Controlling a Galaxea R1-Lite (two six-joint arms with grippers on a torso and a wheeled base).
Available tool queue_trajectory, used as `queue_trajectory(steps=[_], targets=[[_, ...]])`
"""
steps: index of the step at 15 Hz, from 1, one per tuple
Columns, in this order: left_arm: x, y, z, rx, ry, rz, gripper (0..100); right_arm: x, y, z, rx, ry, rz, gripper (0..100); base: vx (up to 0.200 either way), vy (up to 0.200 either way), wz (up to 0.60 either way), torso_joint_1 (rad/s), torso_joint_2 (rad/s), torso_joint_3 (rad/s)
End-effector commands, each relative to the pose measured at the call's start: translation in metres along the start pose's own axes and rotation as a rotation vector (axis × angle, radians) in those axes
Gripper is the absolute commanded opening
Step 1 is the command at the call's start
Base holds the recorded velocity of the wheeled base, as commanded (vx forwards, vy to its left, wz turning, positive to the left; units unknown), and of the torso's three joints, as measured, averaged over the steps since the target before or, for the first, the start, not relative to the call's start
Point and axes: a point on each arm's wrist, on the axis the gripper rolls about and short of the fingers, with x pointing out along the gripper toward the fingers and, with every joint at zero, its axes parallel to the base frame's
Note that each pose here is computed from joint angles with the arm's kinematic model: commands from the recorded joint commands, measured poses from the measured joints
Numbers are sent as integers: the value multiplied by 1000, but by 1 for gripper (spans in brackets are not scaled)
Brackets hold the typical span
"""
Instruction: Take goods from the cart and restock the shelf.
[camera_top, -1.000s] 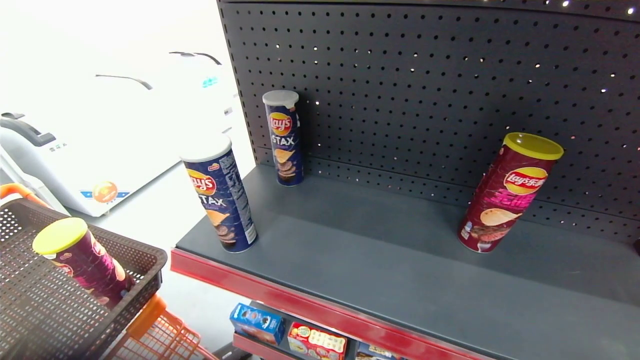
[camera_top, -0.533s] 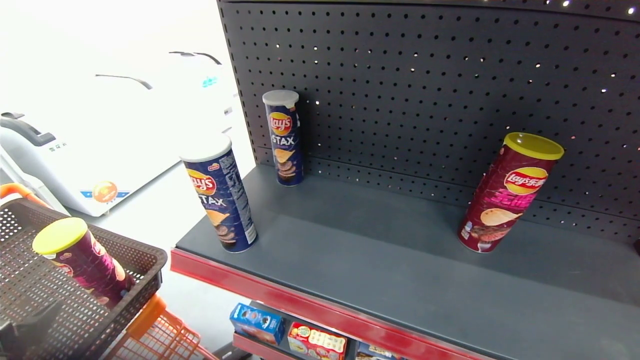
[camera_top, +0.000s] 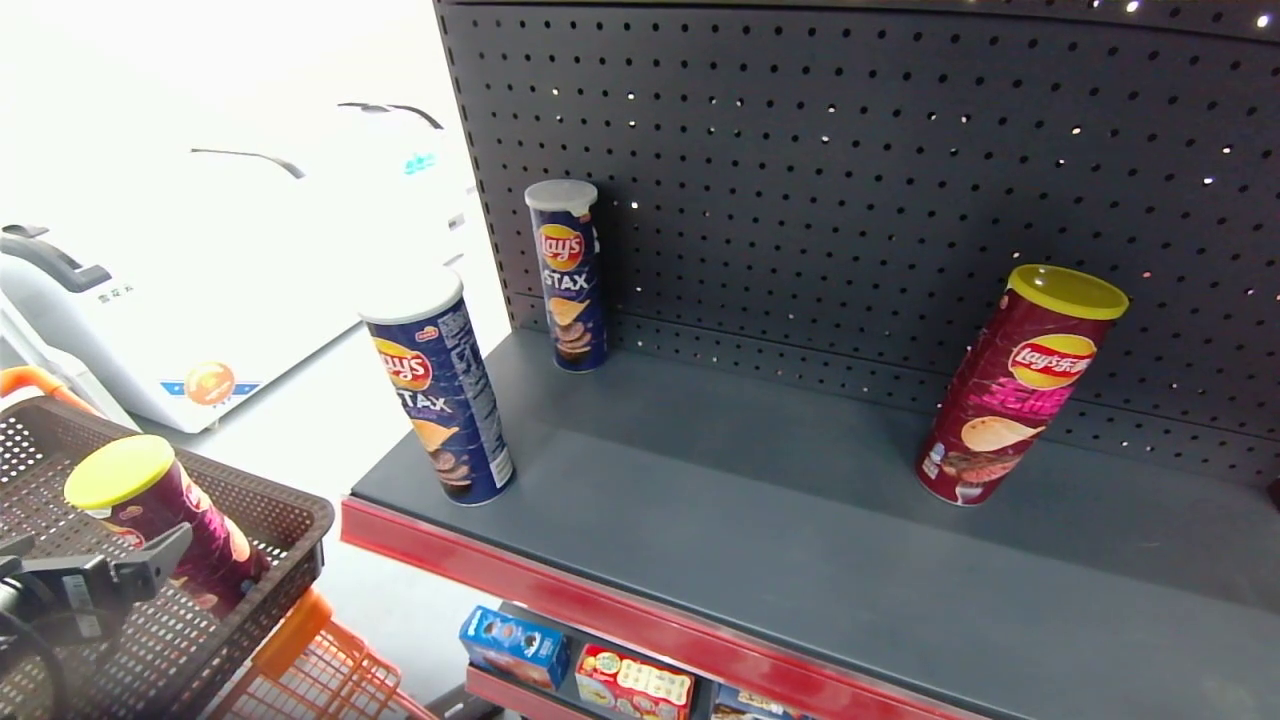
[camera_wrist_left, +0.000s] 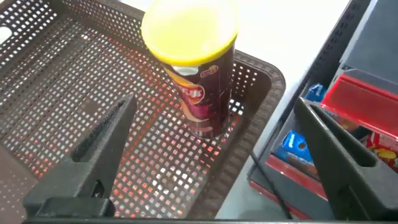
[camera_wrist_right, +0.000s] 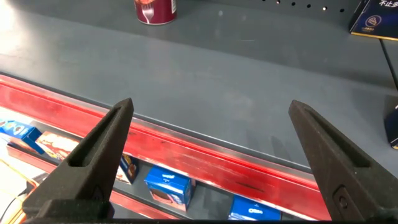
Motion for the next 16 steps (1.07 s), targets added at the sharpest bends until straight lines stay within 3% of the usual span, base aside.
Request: queue_trajectory(steps=[1,8,11,13,16], targets=[[18,-1,-10,-4,57,-9,100,0,0,0,0,1,1,100,0,0,0,0,0,0],[60,6,-12,-8,-64,25,100,0,0,0,0,1,1,100,0,0,0,0,0,0],[70,9,-17,-22,-66,37,100,0,0,0,0,1,1,100,0,0,0,0,0,0],[79,8,-22,-73,-55,33,100,0,0,0,0,1,1,100,0,0,0,0,0,0],[90,9,-31,-83,-32,31,100,0,0,0,0,1,1,100,0,0,0,0,0,0]])
